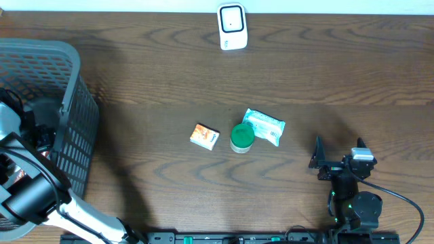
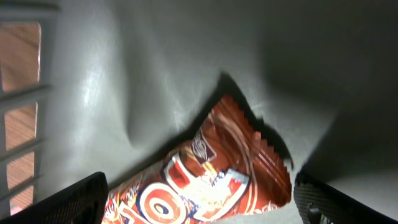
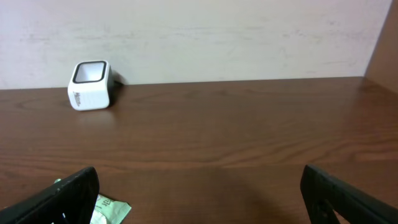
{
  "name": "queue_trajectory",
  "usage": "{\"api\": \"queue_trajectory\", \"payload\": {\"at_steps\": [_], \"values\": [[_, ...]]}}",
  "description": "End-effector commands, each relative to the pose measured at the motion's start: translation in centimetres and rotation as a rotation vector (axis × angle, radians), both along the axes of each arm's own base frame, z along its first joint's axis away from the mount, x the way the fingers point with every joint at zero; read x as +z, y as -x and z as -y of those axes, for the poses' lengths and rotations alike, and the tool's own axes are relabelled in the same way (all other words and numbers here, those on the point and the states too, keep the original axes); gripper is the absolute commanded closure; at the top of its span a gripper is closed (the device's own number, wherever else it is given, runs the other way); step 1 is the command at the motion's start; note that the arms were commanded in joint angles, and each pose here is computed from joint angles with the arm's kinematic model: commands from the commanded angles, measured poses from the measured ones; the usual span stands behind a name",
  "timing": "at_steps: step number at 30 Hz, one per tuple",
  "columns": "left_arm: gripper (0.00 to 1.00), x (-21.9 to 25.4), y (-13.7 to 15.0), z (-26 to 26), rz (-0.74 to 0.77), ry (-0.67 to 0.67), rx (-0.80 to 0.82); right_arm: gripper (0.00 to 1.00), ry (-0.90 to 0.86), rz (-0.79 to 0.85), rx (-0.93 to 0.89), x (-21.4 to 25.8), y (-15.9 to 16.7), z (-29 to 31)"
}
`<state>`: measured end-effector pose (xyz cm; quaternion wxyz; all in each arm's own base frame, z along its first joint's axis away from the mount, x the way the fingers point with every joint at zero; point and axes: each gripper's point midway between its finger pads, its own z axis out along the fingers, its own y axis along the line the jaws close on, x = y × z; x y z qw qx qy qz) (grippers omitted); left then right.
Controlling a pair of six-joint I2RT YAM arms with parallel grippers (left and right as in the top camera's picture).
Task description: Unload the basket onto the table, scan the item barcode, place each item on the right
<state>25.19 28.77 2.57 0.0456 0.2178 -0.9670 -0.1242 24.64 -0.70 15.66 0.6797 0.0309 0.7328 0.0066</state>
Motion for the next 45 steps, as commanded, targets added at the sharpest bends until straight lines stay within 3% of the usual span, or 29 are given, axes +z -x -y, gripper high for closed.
{"api": "queue_trajectory", "payload": {"at_steps": [1, 15, 17, 20, 28, 36, 40, 42, 45], "values": [[0.03, -8.5, 3.6, 3.6, -0.182, 0.190, 0.007, 0.01, -0.014, 0.000, 0.001, 0.0, 0.0, 0.0], [0.03, -11.7, 4.2, 5.2, -0.207, 0.280, 0.014, 0.01, -0.014, 0.000, 0.001, 0.0, 0.0, 0.0], [0.12, -11.7, 4.2, 5.2, -0.207, 0.280, 0.014, 0.01, -0.014, 0.000, 0.000, 0.0, 0.0, 0.0], [0.39, -11.8, 4.1, 5.3, -0.200, 0.288, 0.016, 0.01, -0.014, 0.000, 0.001, 0.0, 0.0, 0.0], [0.55, -11.8, 3.3, 6.2, -0.155, 0.337, 0.028, 0.01, -0.014, 0.000, 0.001, 0.0, 0.0, 0.0], [0.85, -10.1, 1.5, 4.6, -0.116, 0.288, 0.125, 0.01, -0.014, 0.000, 0.001, 0.0, 0.0, 0.0], [0.90, -9.1, 1.0, 4.2, -0.095, 0.270, 0.134, 0.01, -0.014, 0.000, 0.001, 0.0, 0.0, 0.0], [0.90, -8.5, 0.8, 4.0, -0.081, 0.259, 0.132, 0.01, -0.014, 0.000, 0.000, 0.0, 0.0, 0.0], [0.31, -7.0, 0.0, 3.4, -0.043, 0.226, 0.152, 0.01, -0.014, 0.000, 0.000, 0.0, 0.0, 0.0]]}}
